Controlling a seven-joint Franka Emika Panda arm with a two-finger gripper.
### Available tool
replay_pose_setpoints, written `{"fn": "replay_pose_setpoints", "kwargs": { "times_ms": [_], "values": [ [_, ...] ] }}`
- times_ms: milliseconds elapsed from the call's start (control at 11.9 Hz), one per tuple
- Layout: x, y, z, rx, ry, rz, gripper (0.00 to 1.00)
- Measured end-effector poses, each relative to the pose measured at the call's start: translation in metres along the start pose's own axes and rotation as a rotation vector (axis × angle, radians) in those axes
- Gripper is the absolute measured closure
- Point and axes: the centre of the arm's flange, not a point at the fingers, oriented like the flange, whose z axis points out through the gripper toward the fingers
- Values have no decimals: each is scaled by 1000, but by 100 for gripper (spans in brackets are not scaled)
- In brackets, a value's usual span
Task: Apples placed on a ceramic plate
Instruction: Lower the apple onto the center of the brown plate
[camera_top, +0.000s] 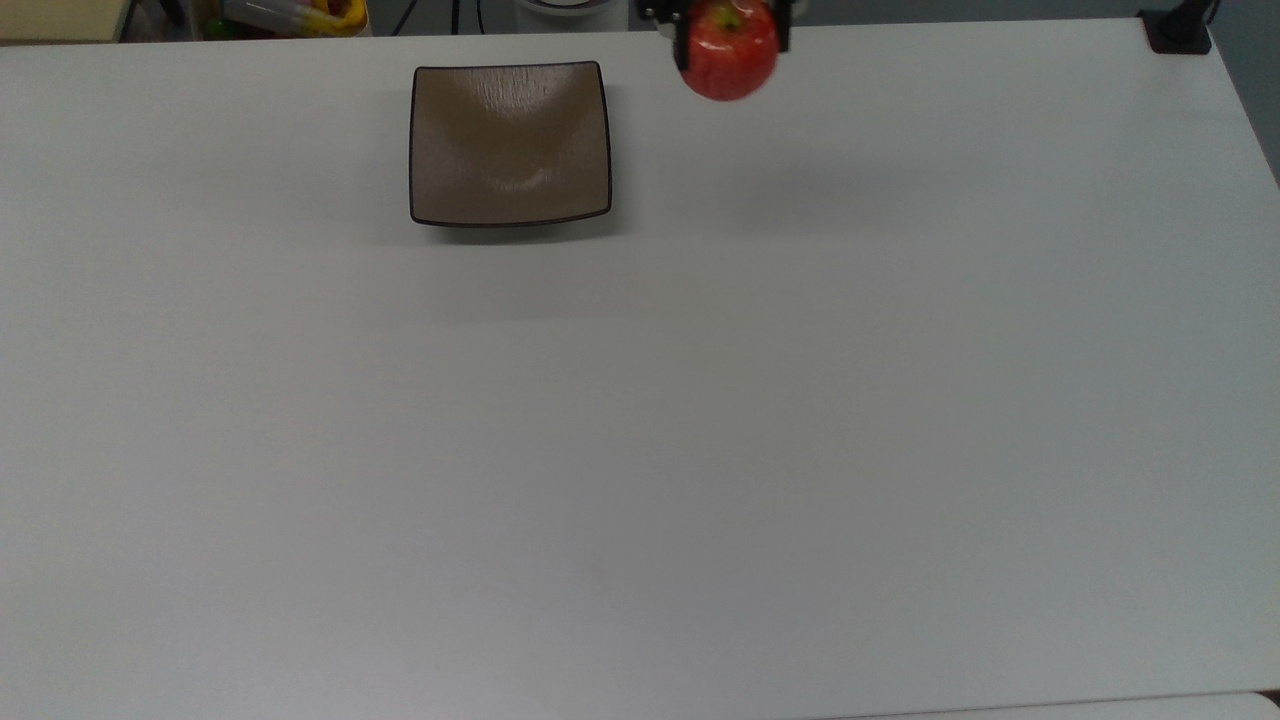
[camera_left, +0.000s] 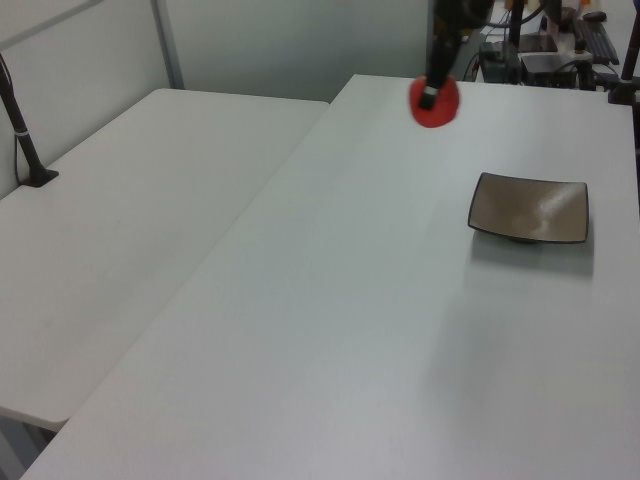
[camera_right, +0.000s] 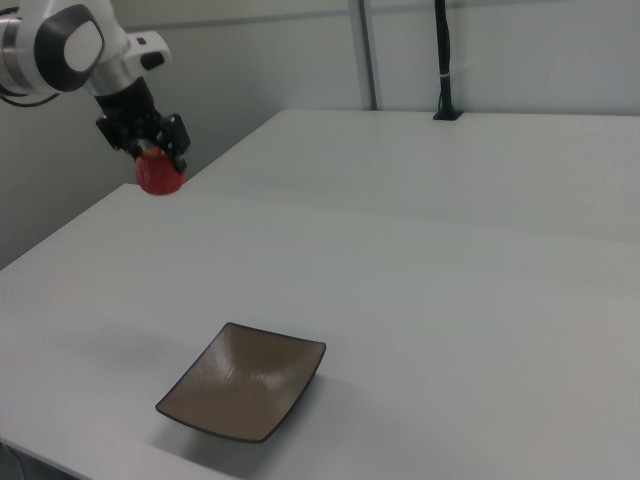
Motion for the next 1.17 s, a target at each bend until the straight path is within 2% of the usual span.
{"fn": "replay_pose_setpoints", "kwargs": {
  "times_ms": [167, 502, 753, 1172],
  "values": [
    [-28, 36, 8, 64, -97, -73, 26],
    [-77, 100, 43, 103, -207, -219, 26],
    [-112, 135, 84, 140, -282, -258, 26],
    [-149, 150, 160, 91, -218, -232, 26]
  ]
}}
